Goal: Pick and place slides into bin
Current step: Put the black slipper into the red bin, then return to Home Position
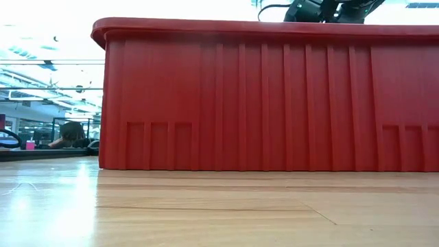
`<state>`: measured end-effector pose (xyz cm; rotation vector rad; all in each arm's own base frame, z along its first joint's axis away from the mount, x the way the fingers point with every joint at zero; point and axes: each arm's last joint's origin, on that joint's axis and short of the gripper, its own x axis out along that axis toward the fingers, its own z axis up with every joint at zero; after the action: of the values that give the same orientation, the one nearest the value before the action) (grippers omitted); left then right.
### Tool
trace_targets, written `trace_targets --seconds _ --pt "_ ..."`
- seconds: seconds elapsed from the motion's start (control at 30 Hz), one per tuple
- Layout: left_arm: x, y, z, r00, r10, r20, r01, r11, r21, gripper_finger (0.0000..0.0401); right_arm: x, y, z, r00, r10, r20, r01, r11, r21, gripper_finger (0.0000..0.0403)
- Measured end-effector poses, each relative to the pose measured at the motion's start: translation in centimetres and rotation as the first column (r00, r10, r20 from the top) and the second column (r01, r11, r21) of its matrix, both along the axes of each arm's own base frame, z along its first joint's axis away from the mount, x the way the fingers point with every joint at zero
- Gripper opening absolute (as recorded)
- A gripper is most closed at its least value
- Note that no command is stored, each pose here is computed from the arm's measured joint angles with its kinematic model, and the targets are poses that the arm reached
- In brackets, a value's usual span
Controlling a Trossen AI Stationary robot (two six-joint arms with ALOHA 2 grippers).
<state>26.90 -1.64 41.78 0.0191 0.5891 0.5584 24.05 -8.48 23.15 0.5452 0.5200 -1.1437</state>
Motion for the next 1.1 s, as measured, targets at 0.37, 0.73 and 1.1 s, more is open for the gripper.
trace_targets --seconds 0.37,0.73,1.1 --pt "-0.1 0.0 0.1 1.000 -0.005 -0.003 0.005 1.000 0.006 0.0014 0.1 0.1 -0.1 0.998 0.062 0.001 -0.062 0.997 0.047 0.0117" --pt "-0.1 -0.1 0.0 1.000 -0.024 -0.005 0.024 1.000 -0.009 0.0011 0.0 0.2 0.2 0.995 0.097 -0.025 -0.096 0.995 0.028 0.0207" --pt "0.0 -0.1 0.0 0.999 -0.045 -0.006 0.044 0.999 -0.028 0.0003 -1.8 0.6 2.8 0.991 0.127 0.044 -0.125 0.992 -0.032 0.0204"
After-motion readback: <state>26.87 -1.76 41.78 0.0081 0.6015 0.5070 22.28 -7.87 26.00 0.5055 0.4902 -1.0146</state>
